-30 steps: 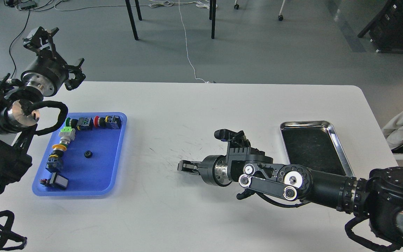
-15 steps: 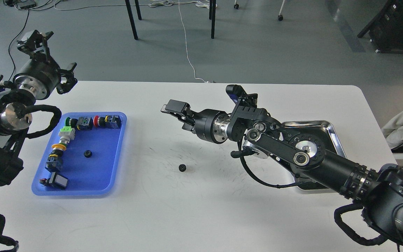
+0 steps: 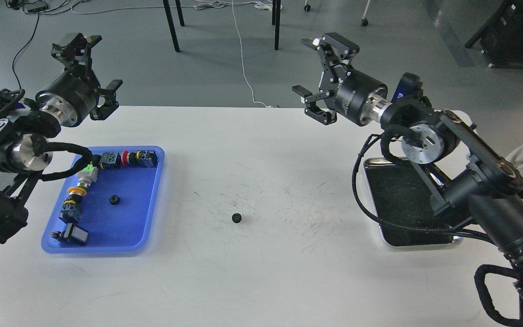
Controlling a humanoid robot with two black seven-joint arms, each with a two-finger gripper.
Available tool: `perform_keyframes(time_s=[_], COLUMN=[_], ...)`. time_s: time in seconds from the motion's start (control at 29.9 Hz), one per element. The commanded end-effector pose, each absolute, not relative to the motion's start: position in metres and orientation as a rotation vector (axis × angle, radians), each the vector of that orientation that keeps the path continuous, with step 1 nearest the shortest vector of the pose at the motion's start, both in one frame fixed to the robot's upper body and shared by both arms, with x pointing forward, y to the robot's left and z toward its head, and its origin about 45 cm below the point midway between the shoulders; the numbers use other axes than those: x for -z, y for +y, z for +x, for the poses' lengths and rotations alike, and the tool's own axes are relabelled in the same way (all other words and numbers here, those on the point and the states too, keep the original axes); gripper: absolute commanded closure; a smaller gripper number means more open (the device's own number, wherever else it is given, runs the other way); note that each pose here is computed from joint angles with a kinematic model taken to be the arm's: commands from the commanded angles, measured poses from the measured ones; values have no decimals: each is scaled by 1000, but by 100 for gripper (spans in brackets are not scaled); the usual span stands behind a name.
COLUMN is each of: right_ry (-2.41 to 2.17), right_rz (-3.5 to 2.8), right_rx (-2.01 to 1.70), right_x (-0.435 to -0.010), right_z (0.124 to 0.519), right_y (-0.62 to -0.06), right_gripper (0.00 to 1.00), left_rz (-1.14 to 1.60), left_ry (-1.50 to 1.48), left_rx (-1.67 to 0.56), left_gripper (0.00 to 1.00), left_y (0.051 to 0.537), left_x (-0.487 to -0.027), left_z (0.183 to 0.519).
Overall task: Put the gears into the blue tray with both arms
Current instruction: 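Withdraw the right gripper and bring the left gripper toward the gear, then grasp the second black gear with the left gripper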
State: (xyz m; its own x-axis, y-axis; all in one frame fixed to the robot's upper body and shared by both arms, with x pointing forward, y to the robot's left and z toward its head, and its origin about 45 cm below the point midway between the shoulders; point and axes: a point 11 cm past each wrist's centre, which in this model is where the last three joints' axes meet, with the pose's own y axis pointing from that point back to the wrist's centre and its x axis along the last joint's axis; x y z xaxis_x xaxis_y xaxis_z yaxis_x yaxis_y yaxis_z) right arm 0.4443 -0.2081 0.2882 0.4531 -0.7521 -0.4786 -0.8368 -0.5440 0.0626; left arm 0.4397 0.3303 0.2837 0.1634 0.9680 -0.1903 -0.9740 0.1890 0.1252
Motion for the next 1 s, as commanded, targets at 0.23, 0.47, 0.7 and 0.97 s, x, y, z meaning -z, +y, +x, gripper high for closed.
perform_keyframes(time_s=[0.23, 0.47, 0.7, 0.97], right_ry=[1449, 1485, 1491, 1488], right_rz=[-1891, -1743, -1741, -1749], right_rx=[-985, -1036, -1043, -1046], right_x=[-217, -188, -185, -185], right_z=[388, 371, 370, 370], right_y=[-375, -408, -408, -406], right_gripper=[4, 4, 4, 4], left_rz=[316, 623, 858, 970], left_ry=[-25, -349, -874, -1226], left_rx=[-1019, -728, -458, -293], left_gripper=[1, 1, 1, 1], left_y=[240, 210, 175, 155], left_x=[-274, -233, -186, -153], left_z=[376, 337, 311, 307])
